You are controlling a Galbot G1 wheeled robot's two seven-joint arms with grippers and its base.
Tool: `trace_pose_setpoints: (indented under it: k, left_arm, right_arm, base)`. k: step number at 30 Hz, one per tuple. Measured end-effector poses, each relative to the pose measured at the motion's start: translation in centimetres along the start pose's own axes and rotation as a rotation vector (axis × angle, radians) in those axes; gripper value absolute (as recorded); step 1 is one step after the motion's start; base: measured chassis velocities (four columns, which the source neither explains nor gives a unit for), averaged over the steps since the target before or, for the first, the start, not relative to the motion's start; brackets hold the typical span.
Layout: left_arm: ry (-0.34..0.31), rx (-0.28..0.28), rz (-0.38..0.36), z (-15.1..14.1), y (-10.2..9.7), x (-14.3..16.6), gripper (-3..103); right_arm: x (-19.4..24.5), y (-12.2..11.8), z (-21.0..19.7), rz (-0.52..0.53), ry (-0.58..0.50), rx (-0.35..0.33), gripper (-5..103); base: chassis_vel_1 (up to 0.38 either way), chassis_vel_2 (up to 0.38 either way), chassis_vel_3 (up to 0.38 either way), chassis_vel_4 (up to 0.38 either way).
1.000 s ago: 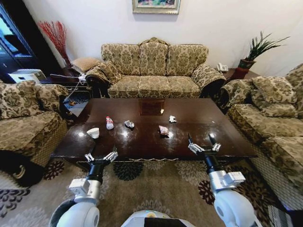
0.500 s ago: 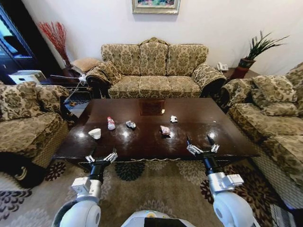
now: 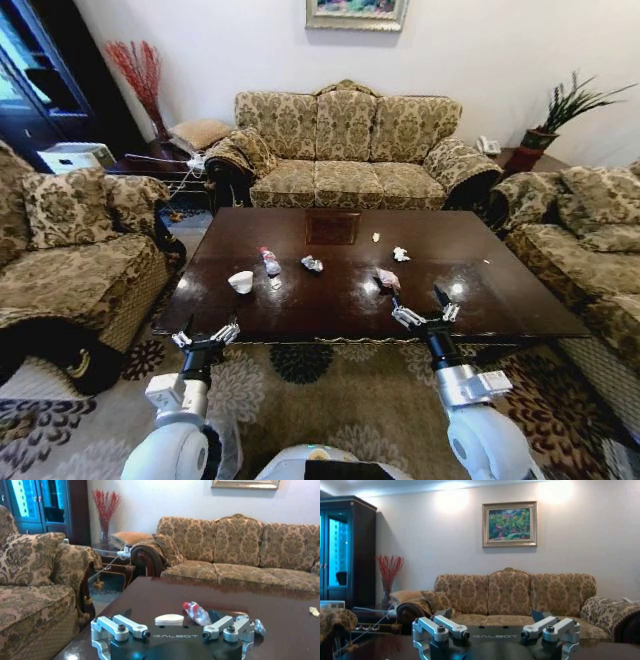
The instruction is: Move to the front of the table and place the trash on the table into the trash bin.
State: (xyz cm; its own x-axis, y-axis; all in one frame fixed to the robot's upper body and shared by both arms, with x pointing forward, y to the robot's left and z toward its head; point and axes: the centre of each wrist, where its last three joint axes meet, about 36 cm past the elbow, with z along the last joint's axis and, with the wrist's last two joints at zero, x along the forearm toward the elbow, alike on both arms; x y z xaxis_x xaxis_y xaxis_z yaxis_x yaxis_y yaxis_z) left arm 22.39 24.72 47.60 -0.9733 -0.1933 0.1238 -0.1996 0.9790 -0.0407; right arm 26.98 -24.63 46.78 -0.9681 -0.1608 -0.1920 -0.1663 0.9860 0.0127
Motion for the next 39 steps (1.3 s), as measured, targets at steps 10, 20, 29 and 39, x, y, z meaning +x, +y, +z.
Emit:
trace_pose_setpoints:
  k: [10, 20, 29, 39]
  left_arm:
    - [0.021, -0.001, -0.029, 0.7, 0.7, -0.3, 100]
    - [0.074, -0.009, -0.065, 2.8, 1.3, -0.7, 100]
    - [0.335, -0.072, -0.183, 11.4, 8.6, 0.3, 100]
    - [0.581, -0.196, -0.134, 17.2, 11.4, 3.6, 100]
  right_arm:
    - [0.1, -0.2, 0.4, -0.013, -0.015, -0.006, 100]
    - [-0.2, -0.7, 1.8, 0.019, -0.039, 0.010, 100]
    - [-0.1, -0.3, -0.8, 0.000, -0.103, 0.091, 100]
    - [1.1, 0.0, 0.1, 0.011, -0.083, 0.023, 100]
  base:
    - [0.001, -0.068, 0.000, 0.051]
    - [0.134, -0.110, -0.150, 0.117]
    - [0.022, -0.026, -0.016, 0.014]
    - [0.000, 0.000, 0.000, 0.000]
